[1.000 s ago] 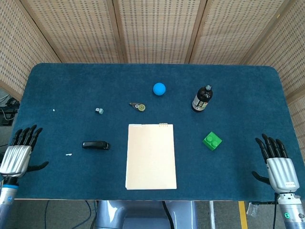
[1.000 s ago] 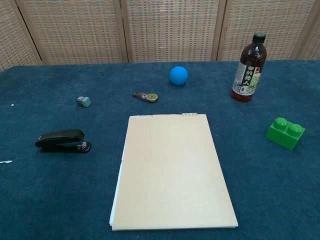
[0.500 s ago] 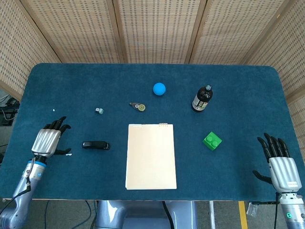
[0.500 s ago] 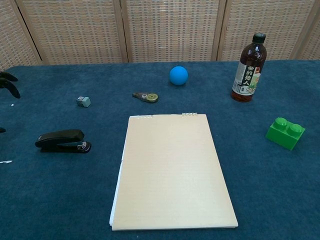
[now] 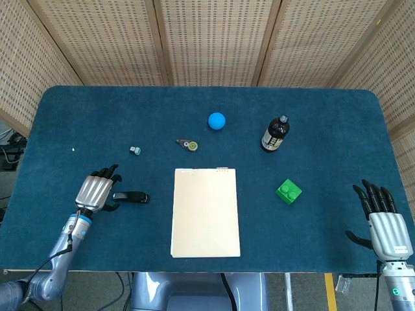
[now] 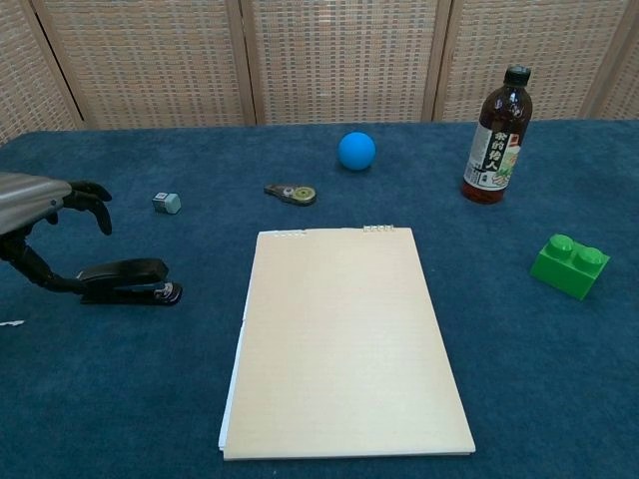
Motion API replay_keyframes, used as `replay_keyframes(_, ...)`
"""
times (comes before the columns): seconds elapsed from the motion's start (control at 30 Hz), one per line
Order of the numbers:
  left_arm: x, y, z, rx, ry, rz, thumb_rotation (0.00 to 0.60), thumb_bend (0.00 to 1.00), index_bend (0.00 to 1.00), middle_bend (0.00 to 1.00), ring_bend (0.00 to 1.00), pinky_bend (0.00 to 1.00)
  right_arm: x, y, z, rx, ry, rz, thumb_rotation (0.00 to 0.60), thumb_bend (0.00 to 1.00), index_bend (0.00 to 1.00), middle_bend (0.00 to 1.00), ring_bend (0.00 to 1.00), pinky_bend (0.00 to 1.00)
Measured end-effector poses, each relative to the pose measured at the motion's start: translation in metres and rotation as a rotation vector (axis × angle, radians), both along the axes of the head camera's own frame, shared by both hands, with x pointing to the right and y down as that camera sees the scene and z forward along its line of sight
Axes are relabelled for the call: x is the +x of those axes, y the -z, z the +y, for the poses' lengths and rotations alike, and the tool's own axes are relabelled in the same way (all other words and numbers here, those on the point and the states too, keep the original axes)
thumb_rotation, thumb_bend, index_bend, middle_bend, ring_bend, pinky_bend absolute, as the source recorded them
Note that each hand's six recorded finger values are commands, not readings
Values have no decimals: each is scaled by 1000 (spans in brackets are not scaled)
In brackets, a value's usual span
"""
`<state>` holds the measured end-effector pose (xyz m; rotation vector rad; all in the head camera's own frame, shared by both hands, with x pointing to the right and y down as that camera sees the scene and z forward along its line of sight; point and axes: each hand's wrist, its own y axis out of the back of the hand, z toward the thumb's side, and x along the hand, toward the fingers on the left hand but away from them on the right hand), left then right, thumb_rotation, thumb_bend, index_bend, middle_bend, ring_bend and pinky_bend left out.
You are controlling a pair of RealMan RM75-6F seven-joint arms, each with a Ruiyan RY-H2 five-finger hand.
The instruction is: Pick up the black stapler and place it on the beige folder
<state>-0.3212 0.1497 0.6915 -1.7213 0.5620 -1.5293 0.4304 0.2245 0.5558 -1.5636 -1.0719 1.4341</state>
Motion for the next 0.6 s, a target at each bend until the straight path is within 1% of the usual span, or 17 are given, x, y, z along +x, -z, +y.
replay_keyframes(0.13, 16, -11, 4, -21, -22, -2, 600, 218, 334, 126, 184, 277, -1, 0, 0, -2, 2, -9, 600, 135, 117, 0, 0, 0)
replay_keyframes(0.2, 25, -18, 6, -33, -30, -6, 600, 221, 348, 135, 191, 288, -1, 1, 0, -1, 4, -10, 600, 135, 117, 0, 0, 0)
replay_keyframes(0.23, 28, -21, 6, -36, -34, -9, 600, 238, 365, 148, 202, 301, -1, 1, 1, 0, 4, -11, 600, 135, 117, 0, 0, 0)
replay_keyframes(0.3, 36, -26, 7, -37, -46, -14, 600, 299, 422, 193, 241, 337, -1, 1, 1, 1, 5, -14, 600, 135, 117, 0, 0, 0)
replay_keyframes(0.33, 39, -27, 8, -36, -51, -14, 600, 360, 485, 247, 289, 374, -1, 1, 0, 1, 4, -17, 600, 135, 118, 0, 0, 0)
replay_keyframes(0.37, 42, -28, 8, -32, -55, -15, 600, 428, 571, 324, 358, 424, -1, 1, 0, 2, 5, -19, 600, 135, 119, 0, 0, 0)
replay_keyframes(0.43, 47, -29, 7, -8, -61, -17, 600, 529, 711, 454, 472, 506, -1, 1, 0, 3, 5, -20, 600, 135, 122, 0, 0, 0)
replay_keyframes(0.47, 49, -29, 6, 6, -64, -16, 600, 560, 761, 502, 516, 537, -1, 1, 0, 4, 5, -21, 600, 135, 123, 0, 0, 0)
replay_keyframes(0.53, 55, -26, 4, 48, -79, -8, 600, 571, 796, 535, 547, 559, -1, 1, -1, 5, 3, -24, 600, 136, 123, 0, 0, 0)
replay_keyframes(0.6, 63, -21, 2, 94, -103, 10, 600, 571, 802, 540, 553, 564, 0, 1, -1, 4, 2, -24, 600, 136, 123, 0, 0, 0)
